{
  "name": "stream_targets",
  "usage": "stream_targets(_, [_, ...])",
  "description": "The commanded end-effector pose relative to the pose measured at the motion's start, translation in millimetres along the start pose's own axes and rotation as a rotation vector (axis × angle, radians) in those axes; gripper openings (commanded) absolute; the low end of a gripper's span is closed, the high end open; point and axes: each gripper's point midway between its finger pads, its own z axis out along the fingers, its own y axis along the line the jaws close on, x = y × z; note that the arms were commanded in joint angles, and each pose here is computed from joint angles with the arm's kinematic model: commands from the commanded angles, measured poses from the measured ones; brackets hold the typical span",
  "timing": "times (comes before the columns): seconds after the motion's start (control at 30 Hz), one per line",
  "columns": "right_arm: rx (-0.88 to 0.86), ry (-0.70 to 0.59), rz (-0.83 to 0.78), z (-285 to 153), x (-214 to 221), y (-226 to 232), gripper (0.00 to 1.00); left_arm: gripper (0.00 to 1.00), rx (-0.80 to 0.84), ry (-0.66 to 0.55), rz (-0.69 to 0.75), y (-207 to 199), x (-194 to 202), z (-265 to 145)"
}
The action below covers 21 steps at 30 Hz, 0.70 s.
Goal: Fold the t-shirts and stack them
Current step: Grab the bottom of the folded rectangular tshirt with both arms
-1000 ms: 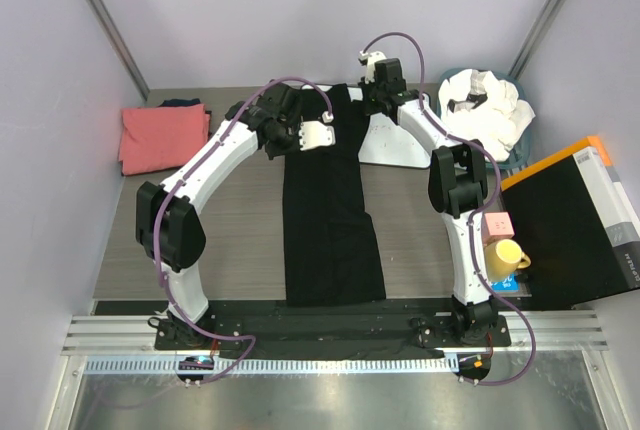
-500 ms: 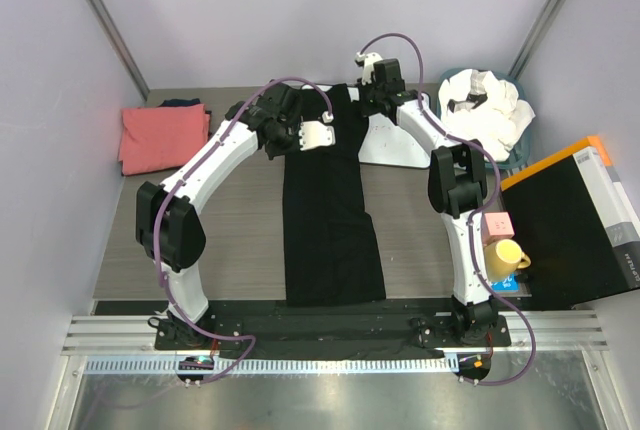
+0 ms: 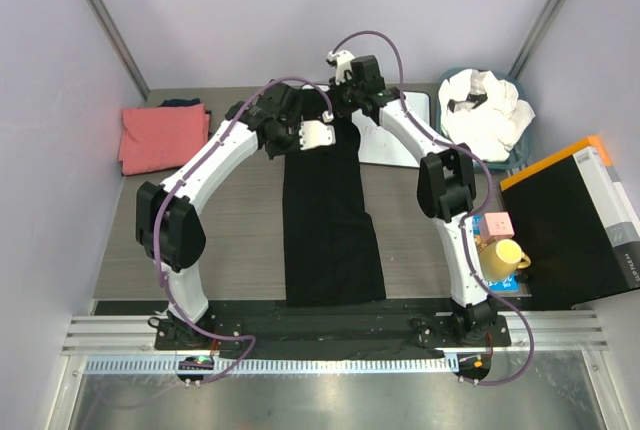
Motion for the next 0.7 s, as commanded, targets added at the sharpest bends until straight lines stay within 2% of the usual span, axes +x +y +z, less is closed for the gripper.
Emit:
stream_targets(0.0, [-0.051,-0.046,-0.044,-0.7,-21.7,18.6,0.01,0.19,-0.05,-0.028,-0.002,9.5,-7.8,-10.8])
stream_targets(0.17, [-0.094,-0.021,-0.046,6.9,-11.6,34.0,0.02,0.19,-0.05,-0.026,-0.002,8.5,-6.9,-11.4])
stream_targets(0.2, [-0.104,-0.016,-0.05,7.8,-10.1,38.7,0.08,0.19,-0.053,-0.024,-0.002,9.0,-6.6,-11.2])
stream_targets(0.3, [-0.14,0.003,-0.061,8.4,-4.4,50.0,0.17,0.19,-0.054,-0.025,-0.003,9.0,-6.5,-10.4])
stream_targets(0.57, [-0.218,0.018,-0.071,7.3,0.0,74.9,0.21,0.19,-0.051,-0.033,-0.011,8.1,-7.7,-9.4])
stream_targets(0.67, [-0.194,0.006,-0.078,5.8,-6.9,73.5,0.28,0.19,-0.055,-0.043,-0.013,9.4,-10.1,-11.5])
